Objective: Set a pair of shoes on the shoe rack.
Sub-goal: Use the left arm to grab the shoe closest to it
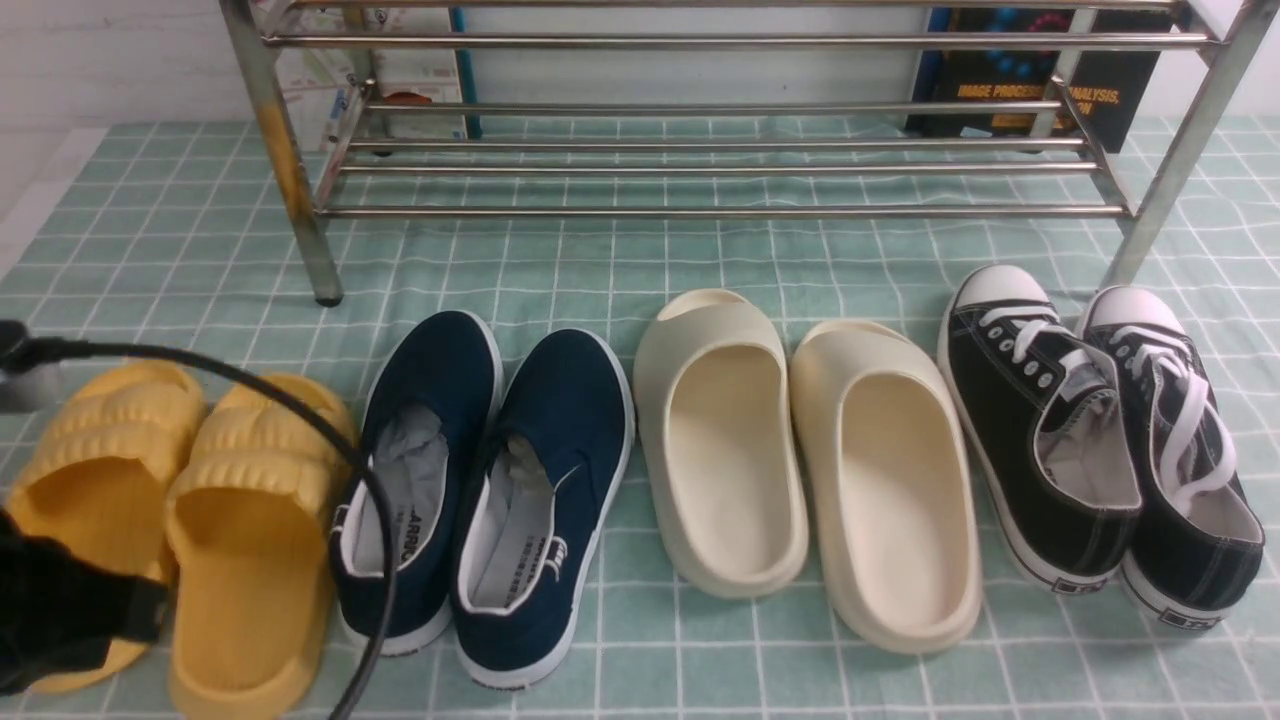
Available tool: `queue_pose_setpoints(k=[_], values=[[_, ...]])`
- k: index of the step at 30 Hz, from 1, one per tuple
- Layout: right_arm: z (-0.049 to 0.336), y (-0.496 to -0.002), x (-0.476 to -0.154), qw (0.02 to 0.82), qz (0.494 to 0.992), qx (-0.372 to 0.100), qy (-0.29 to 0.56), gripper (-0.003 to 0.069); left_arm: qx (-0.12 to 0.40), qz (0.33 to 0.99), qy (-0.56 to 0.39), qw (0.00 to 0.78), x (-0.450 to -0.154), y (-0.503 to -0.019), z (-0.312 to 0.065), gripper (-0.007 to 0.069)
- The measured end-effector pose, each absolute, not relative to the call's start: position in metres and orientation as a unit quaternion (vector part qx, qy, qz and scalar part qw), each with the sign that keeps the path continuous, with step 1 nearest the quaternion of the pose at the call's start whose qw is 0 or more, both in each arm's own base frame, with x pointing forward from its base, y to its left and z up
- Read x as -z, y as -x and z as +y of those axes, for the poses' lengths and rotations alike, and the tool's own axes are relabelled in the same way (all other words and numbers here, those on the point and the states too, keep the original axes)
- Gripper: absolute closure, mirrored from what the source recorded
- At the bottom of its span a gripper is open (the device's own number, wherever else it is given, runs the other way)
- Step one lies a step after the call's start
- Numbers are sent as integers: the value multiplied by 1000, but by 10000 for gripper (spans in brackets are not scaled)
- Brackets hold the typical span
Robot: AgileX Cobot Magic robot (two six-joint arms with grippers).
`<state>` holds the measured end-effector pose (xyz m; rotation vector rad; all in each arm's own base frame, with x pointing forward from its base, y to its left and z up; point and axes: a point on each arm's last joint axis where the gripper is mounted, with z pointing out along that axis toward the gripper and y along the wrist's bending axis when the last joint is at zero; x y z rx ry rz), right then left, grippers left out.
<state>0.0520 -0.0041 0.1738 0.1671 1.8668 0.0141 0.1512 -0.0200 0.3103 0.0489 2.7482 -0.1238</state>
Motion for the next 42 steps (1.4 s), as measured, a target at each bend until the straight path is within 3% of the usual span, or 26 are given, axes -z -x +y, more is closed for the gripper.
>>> queue_pose_setpoints(k=[8,14,19,23,27,31,36,37,42], values=[[-4,-52,-174,592,803,-6,-72,412,32,989,-40,136,-311,-208,-51,622],[-4,-52,-174,592,803,-6,-72,412,20,993,-44,108,-285,-256,-87,448],[-4,-52,-174,592,803,-6,-72,412,14,994,-9,108,-261,-294,-94,307],[-4,-52,-174,592,803,-6,-72,412,5,996,22,82,-230,-319,-85,265],[-4,-52,-174,592,803,-6,-72,412,-5,998,31,51,-205,-329,-81,279],[-4,-52,-174,592,803,-6,-72,412,-1,998,33,53,-204,-331,-83,335],[-4,-52,-174,592,803,-6,-72,412,9,997,34,66,-200,-336,-85,503],[-4,-52,-174,592,803,-6,-72,412,8,997,34,66,-200,-336,-85,565],[-4,-52,-174,592,803,-6,-72,412,8,997,28,66,-200,-336,-85,601]])
